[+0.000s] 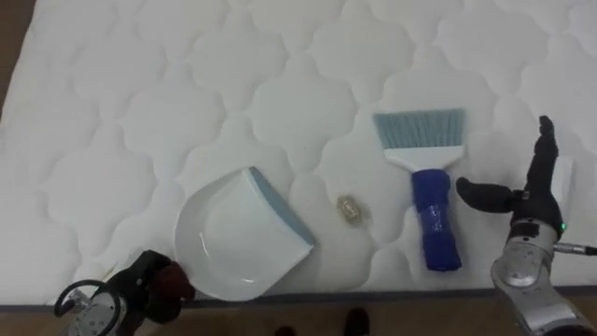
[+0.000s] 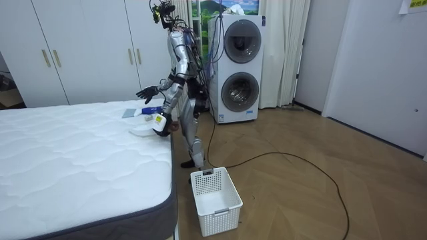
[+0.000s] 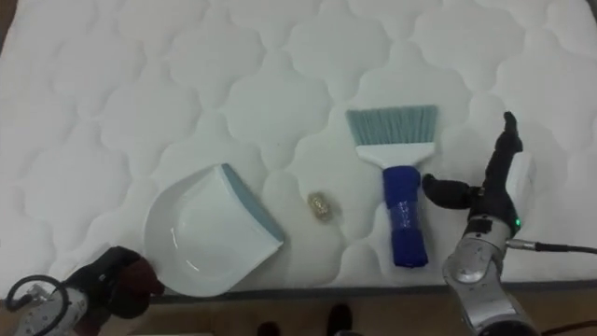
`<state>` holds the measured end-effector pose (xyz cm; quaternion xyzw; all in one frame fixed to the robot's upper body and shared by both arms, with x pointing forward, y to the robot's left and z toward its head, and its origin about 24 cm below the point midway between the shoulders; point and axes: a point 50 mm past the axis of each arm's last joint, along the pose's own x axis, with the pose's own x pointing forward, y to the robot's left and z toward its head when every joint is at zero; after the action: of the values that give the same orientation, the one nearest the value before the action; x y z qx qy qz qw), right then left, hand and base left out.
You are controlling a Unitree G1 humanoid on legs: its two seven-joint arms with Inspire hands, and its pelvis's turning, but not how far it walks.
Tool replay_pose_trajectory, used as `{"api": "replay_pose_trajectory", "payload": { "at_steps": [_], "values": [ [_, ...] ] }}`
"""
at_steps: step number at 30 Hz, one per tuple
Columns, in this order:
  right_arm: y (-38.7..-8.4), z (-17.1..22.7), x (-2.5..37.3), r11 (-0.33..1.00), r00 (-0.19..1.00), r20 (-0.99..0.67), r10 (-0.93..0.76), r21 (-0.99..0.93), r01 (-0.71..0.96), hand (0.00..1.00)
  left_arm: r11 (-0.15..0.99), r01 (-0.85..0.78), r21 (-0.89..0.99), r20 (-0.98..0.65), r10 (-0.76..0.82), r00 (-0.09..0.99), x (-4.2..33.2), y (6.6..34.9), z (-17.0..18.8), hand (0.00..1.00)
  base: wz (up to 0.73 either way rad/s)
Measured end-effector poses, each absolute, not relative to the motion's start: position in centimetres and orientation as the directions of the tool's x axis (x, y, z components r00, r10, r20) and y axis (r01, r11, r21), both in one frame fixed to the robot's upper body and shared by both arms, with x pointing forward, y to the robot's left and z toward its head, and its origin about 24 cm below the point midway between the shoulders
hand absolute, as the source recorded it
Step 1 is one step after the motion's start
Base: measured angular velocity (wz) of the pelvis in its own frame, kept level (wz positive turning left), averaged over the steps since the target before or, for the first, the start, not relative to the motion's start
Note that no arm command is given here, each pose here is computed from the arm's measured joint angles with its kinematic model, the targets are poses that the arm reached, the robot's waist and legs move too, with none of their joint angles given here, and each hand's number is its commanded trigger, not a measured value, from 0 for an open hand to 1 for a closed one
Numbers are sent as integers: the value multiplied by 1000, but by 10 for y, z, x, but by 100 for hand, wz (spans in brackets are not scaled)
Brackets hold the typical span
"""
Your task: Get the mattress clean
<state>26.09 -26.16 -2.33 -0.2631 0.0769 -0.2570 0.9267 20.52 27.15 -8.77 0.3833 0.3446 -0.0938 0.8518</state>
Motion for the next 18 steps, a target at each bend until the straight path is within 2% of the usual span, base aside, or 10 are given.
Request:
{"api": "replay_pose_trajectory", "payload": {
  "at_steps": [18],
  "values": [
    [-245, -31, 268, 787, 899, -90, -428, -527, 321, 0, 607, 459, 649, -632, 94, 769, 218, 265, -82, 100, 1]
  ]
}}
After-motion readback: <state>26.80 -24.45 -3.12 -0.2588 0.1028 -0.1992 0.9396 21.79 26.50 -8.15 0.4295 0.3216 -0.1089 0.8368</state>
